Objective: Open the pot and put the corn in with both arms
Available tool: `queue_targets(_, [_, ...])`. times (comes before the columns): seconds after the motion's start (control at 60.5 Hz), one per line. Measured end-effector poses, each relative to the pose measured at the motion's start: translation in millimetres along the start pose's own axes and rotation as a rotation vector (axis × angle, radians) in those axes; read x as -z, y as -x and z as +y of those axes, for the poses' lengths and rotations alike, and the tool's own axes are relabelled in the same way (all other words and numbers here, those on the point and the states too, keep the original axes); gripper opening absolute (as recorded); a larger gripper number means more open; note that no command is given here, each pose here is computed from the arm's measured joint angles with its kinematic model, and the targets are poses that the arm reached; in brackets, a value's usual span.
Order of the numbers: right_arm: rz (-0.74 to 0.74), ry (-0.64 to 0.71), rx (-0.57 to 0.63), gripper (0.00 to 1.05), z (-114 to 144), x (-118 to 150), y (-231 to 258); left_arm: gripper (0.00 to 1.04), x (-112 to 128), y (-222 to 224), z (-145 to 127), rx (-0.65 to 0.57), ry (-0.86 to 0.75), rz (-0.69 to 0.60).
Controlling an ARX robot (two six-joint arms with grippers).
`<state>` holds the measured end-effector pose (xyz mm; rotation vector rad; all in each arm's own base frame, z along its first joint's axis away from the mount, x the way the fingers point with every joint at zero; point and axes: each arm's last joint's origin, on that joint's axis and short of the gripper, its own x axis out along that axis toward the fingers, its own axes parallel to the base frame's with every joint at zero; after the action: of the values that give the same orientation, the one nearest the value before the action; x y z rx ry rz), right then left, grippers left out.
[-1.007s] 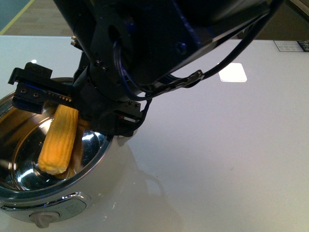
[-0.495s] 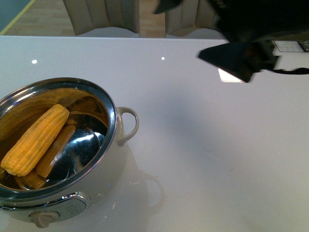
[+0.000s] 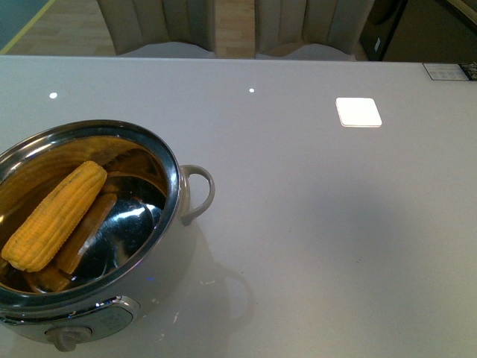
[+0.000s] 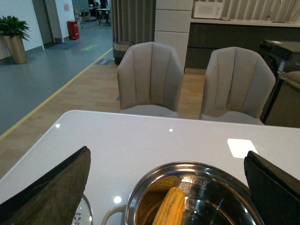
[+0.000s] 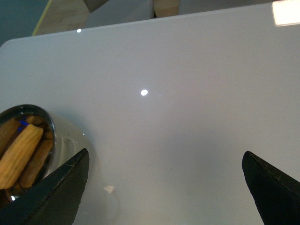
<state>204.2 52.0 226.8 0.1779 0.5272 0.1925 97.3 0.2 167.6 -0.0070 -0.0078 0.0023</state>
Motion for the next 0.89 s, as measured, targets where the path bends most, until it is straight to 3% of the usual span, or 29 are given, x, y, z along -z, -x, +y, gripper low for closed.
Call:
queue_targets(0.33, [-0.094,-0.003,0.147,0.96,-23,27,73,0.98,0,0,0,0.0,0.0,0.0])
queue_targets(0.71, [-0.126,0.0,0.163,0.96,-24,27,80,0.98,0,0,0,0.0,0.0,0.0])
queue_targets(0.842, [-0.447,0.115,0.162,0.74,-31,40,75,0.98,0,0,0,0.0,0.0,0.0])
queue_targets(0.892, [-0.502,0.137,0.152,0.67,-35,42,77,0.98,0,0,0,0.001,0.0,0.0])
